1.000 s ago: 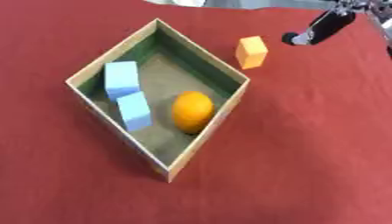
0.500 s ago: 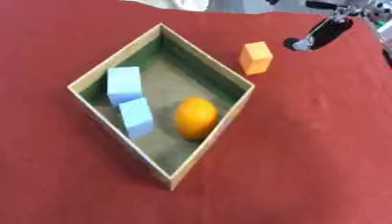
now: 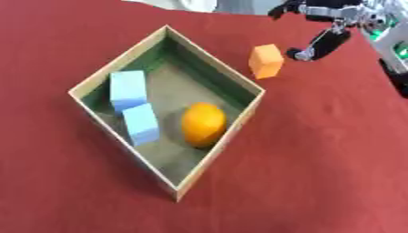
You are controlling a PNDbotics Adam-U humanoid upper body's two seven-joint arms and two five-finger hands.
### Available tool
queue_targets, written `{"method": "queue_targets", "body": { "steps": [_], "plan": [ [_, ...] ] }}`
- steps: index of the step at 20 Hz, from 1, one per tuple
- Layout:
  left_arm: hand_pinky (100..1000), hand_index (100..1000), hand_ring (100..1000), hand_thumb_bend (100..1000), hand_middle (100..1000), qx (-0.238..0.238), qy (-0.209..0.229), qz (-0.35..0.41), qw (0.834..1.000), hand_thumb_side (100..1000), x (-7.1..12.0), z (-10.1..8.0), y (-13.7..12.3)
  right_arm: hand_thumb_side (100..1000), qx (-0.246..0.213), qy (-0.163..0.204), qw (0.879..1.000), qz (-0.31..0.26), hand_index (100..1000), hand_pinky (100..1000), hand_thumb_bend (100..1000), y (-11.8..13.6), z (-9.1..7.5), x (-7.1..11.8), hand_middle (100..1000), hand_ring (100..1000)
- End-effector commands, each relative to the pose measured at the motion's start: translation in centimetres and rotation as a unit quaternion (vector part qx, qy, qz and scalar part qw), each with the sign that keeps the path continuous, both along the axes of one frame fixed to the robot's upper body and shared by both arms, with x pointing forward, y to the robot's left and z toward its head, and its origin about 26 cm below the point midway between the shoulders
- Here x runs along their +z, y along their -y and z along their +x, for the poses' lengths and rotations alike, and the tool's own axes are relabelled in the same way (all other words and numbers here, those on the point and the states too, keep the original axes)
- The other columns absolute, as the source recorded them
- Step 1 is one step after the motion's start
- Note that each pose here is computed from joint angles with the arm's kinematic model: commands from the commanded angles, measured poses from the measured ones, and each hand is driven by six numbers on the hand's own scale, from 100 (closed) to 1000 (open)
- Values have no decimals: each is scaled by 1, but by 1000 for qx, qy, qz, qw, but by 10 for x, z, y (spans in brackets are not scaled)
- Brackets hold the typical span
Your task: Pick up objects on the table and place them in the box.
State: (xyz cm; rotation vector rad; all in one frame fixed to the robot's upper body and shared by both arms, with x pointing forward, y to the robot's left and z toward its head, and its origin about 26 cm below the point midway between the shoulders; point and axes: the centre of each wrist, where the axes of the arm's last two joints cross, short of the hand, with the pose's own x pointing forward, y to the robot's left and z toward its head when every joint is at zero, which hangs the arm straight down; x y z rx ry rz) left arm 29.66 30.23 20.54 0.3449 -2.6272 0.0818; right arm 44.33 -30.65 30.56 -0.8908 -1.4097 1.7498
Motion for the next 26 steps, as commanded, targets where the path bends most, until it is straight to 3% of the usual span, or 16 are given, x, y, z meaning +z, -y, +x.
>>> {"method": "queue_targets", "body": {
  "steps": [1,9,20,26],
  "plan": [
    [927,850,793,157,713,0,14,13,1000,788,9,-2,-1,142,-1,4,1000,-7,982,935,232,3,0,8,884,991],
    [929,850,794,158,713,-2,12,10,1000,788,9,-1,0,193,-4,-14,1000,-14,986,940,261,2,6,-2,892,996],
    [931,850,795,159,714,-4,11,6,1000,789,8,-1,2,201,-17,-1,999,-27,985,933,312,-4,18,-15,892,992],
    [933,850,796,159,714,-4,10,5,1000,789,8,-1,2,201,-27,-2,999,-31,972,923,306,-4,24,-23,838,982]
  ]
}}
